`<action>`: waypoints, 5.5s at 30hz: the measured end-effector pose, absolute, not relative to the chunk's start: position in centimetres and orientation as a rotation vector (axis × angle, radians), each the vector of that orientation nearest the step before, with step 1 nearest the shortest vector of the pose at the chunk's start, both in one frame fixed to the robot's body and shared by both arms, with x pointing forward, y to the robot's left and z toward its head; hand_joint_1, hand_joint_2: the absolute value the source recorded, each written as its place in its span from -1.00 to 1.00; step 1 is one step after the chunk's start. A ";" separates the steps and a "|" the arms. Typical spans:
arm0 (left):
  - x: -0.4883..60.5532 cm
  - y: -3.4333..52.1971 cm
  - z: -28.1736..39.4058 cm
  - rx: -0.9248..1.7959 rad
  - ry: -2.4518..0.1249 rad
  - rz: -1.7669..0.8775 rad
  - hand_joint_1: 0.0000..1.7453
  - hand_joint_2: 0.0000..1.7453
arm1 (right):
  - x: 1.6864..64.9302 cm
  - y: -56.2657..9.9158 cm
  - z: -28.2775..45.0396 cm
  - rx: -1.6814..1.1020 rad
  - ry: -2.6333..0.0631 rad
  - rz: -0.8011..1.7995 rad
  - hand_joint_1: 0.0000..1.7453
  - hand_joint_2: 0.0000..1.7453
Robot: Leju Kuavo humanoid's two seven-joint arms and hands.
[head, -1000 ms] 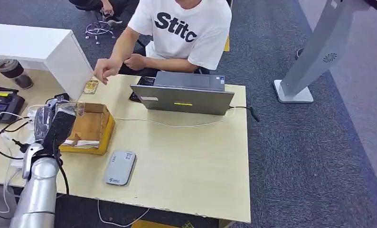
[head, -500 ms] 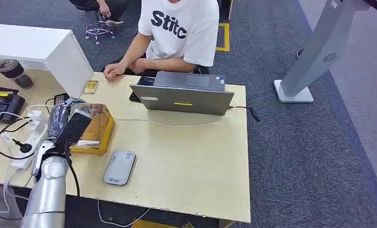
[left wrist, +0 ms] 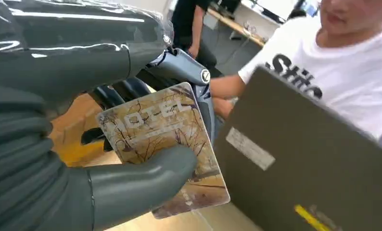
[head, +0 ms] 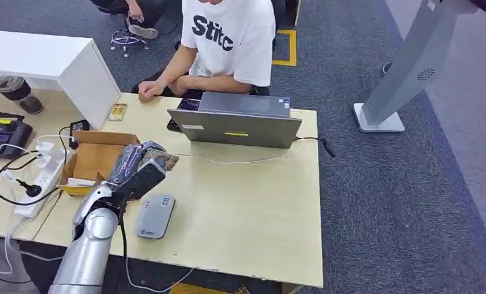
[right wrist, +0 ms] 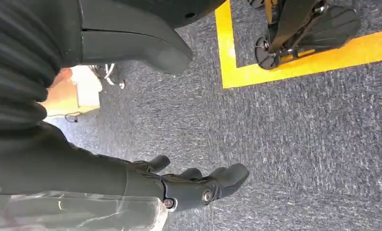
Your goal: Pass the card to the sensor for recognition and then transmit it.
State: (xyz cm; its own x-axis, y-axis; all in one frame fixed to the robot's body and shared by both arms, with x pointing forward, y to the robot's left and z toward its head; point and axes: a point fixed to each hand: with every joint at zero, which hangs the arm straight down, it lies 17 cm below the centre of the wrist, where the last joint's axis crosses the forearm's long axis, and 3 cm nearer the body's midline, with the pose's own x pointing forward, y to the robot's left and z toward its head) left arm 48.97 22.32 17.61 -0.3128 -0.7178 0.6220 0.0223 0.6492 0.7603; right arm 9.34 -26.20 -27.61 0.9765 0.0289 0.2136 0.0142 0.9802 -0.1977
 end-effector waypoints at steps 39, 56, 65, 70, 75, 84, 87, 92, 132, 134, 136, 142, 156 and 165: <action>46.3 19.3 12.4 0.924 -1.502 -1.380 1.00 1.00 | 8.5 -26.9 -27.7 -0.214 -0.183 -0.112 -1.00 1.00; 42.8 19.2 9.5 0.874 -1.486 -1.421 1.00 1.00 | 8.5 -26.9 -27.7 -0.214 -0.185 -0.120 -1.00 1.00; 40.7 20.4 9.5 0.952 -1.477 -1.381 1.00 1.00 | 8.3 -26.7 -27.7 -0.214 -0.178 -0.136 -1.00 1.00; 40.2 20.7 9.6 0.959 -1.476 -1.370 1.00 1.00 | 8.3 -26.5 -27.7 -0.212 -0.177 -0.138 -1.00 1.00; 40.1 21.1 9.7 0.968 -1.472 -1.363 1.00 1.00 | 8.3 -26.5 -27.7 -0.211 -0.177 -0.139 -1.00 1.00; 40.2 22.2 10.6 1.029 -1.459 -1.331 1.00 1.00 | 8.3 -26.5 -27.7 -0.212 -0.175 -0.139 -1.00 1.00; 40.0 22.5 11.0 1.057 -1.455 -1.322 1.00 1.00 | 8.3 -26.5 -27.7 -0.218 -0.174 -0.138 -1.00 1.00; 39.9 22.6 11.1 1.063 -1.452 -1.318 1.00 1.00 | 8.2 -26.6 -27.7 -0.219 -0.173 -0.135 -1.00 1.00; 42.1 35.6 5.8 1.174 -1.121 -1.074 1.00 1.00 | 8.3 -26.3 -27.7 -0.223 -0.164 0.053 -1.00 1.00; 42.2 35.6 5.5 1.169 -1.116 -1.072 1.00 1.00 | 8.4 -26.2 -27.7 -0.223 -0.166 0.057 -1.00 1.00; 42.2 35.6 5.2 1.162 -1.111 -1.071 1.00 1.00 | 8.3 -26.2 -27.7 -0.223 -0.165 0.058 -1.00 1.00; 42.3 35.2 4.8 1.152 -1.113 -1.076 1.00 1.00 | 8.4 -26.2 -27.7 -0.223 -0.165 0.060 -1.00 1.00; 42.3 28.6 10.7 1.140 -1.391 -1.121 1.00 1.00 | 8.6 -26.6 -27.7 -0.239 -0.181 0.071 -1.00 1.00; 41.4 24.7 14.1 1.159 -1.510 -1.170 1.00 1.00 | 8.6 -26.7 -27.7 -0.245 -0.184 0.074 -1.00 1.00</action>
